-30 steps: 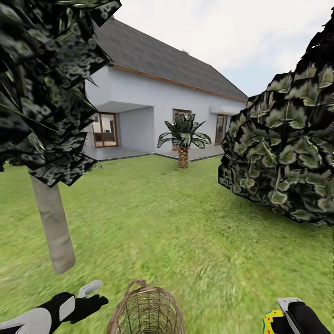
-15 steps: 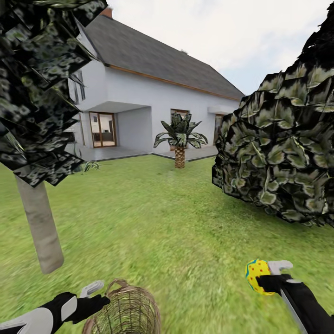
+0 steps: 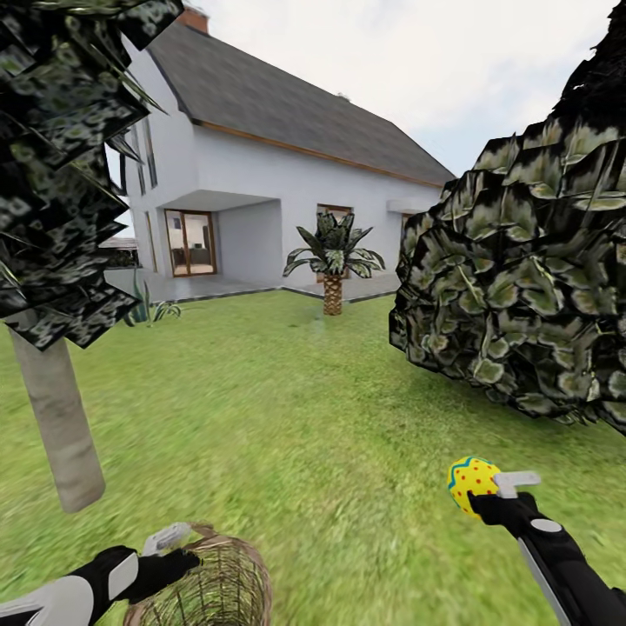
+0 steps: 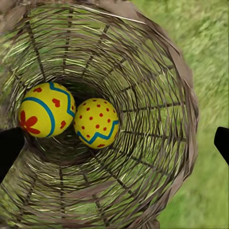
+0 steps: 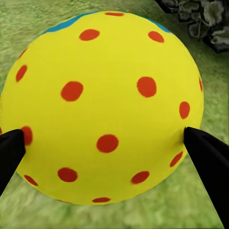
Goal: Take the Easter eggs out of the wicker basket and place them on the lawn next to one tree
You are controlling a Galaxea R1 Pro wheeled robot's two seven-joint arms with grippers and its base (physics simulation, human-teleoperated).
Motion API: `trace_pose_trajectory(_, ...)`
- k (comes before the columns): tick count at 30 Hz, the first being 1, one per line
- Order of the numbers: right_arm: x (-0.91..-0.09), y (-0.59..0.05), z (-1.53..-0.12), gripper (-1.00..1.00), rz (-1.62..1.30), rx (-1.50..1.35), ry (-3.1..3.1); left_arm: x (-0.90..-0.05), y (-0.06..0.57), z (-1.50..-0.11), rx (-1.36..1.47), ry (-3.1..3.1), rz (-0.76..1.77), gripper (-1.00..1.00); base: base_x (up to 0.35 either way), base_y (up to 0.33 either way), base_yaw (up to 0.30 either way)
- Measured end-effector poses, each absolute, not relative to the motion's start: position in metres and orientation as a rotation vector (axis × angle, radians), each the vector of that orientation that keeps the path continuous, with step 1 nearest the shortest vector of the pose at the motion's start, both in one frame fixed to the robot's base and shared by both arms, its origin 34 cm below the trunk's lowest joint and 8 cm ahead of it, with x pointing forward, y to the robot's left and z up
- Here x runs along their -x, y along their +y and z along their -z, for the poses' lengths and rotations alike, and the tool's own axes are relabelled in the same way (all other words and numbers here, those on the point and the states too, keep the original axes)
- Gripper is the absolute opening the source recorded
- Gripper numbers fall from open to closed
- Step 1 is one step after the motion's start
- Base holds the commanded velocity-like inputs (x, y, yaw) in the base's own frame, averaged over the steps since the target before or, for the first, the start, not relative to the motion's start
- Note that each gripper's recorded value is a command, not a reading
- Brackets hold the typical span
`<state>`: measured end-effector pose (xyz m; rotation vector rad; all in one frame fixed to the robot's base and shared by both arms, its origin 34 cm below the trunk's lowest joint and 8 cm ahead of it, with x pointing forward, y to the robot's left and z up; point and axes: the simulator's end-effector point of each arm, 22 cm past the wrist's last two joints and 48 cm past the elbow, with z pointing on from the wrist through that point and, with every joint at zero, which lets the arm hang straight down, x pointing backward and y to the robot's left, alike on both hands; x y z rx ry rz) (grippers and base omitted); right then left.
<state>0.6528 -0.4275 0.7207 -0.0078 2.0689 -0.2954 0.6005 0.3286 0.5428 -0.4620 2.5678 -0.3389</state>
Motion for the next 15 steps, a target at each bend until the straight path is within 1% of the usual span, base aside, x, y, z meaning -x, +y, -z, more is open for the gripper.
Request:
trace_pose_trajectory(6, -0.653, -0.422, -0.719, -1.0, 0.292, 0.004, 2.071, -0.6, 0.339, -0.544, 0.474, 2.562, 0.324, 1.0, 0.0, 0.294, 0.0)
trace_pose_trajectory(8, -0.653, -0.422, -0.719, -1.0, 0.291, 0.003, 2.071, -0.601, 0.339, -0.544, 0.473, 2.562, 0.325, 1.0, 0.0, 0.055, 0.0)
trace_pose_trajectory(12, -0.65, -0.426, -0.709, -1.0, 0.299, 0.018, 2.11, -0.596, 0.358, -0.543, 0.471, 2.566, 0.277, 1.0, 0.0, 0.0, 0.0)
trace_pose_trajectory(15, -0.649, -0.415, -0.7, -1.0, 0.29, 0.035, 2.127, -0.597, 0.372, -0.546, 0.479, 2.551, 0.253, 1.0, 0.0, 0.0, 0.0)
